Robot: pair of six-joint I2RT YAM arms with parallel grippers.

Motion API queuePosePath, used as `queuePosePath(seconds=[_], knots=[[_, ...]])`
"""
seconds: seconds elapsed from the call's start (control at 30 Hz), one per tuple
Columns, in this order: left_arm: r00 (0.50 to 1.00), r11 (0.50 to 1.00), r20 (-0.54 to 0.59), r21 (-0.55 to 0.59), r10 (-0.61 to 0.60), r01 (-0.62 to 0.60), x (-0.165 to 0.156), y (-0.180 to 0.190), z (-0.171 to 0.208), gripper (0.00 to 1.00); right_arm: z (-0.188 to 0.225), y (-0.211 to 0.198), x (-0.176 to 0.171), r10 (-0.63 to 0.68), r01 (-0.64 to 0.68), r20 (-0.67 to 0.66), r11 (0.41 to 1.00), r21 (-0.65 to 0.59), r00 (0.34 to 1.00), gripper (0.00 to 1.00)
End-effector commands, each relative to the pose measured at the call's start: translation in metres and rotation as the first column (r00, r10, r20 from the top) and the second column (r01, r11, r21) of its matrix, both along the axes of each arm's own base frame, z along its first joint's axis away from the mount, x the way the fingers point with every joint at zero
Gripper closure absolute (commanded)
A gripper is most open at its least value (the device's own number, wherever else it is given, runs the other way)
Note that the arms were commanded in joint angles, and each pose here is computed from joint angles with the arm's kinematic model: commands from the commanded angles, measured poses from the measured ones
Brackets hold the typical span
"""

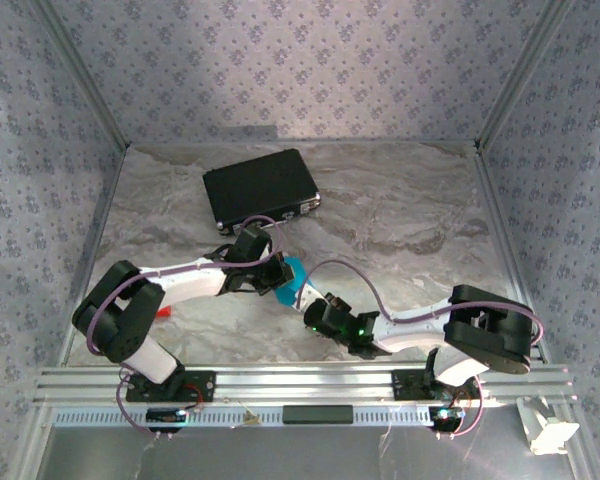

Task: Fold a paper plane with a square sheet of paper (pick it up from the middle)
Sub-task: Fourth fold the wing at the center of the table.

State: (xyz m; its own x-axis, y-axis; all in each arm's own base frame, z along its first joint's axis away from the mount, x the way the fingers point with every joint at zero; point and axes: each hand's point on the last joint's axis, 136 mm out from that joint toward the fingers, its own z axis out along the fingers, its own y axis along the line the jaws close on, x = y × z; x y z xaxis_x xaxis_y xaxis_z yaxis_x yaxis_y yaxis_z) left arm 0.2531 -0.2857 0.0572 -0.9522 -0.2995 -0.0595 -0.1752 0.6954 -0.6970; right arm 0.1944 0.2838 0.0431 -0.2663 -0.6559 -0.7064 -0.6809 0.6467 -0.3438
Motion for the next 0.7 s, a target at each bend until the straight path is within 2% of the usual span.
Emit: queuePosePath(seconds=[0.0, 0.2, 0.33, 0.4, 0.47, 0.57, 0.67], knots=[[1.0, 1.0, 0.014, -0.026, -0.014, 0.015, 0.001, -0.005, 0.01, 0.94, 0.003, 0.006, 0.002, -0.008, 0.009, -0.013, 1.0, 0.02, 1.0, 0.92], [0.999, 1.0, 0.031, -0.025, -0.016, 0.016, 0.003, -0.005, 0.014, 0.93, -0.002, 0.002, 0.003, -0.037, 0.039, -0.054, 0.999, 0.022, 0.998, 0.98], [0.999, 0.999, 0.049, -0.031, -0.015, 0.016, 0.005, -0.005, 0.019, 0.86, -0.005, 0.003, 0.002, -0.037, 0.042, -0.097, 0.998, 0.046, 0.995, 1.0], [0.998, 0.999, 0.066, -0.036, -0.015, 0.017, 0.006, -0.005, 0.024, 0.77, -0.008, 0.003, 0.001, -0.051, 0.062, -0.148, 0.995, 0.072, 0.988, 1.0], [0.996, 0.999, 0.093, -0.037, -0.009, 0.013, 0.009, -0.002, 0.032, 0.59, -0.011, 0.004, 0.004, -0.067, 0.097, -0.232, 0.988, 0.118, 0.97, 1.0], [0.99, 1.0, 0.141, -0.013, 0.012, -0.01, 0.012, 0.008, 0.043, 0.4, -0.013, 0.009, 0.004, -0.043, 0.118, -0.342, 0.973, 0.199, 0.939, 1.0], [0.983, 0.999, 0.183, 0.016, 0.03, -0.033, 0.013, 0.02, 0.054, 0.3, -0.017, 0.013, 0.002, 0.004, 0.142, -0.458, 0.948, 0.284, 0.889, 1.0]])
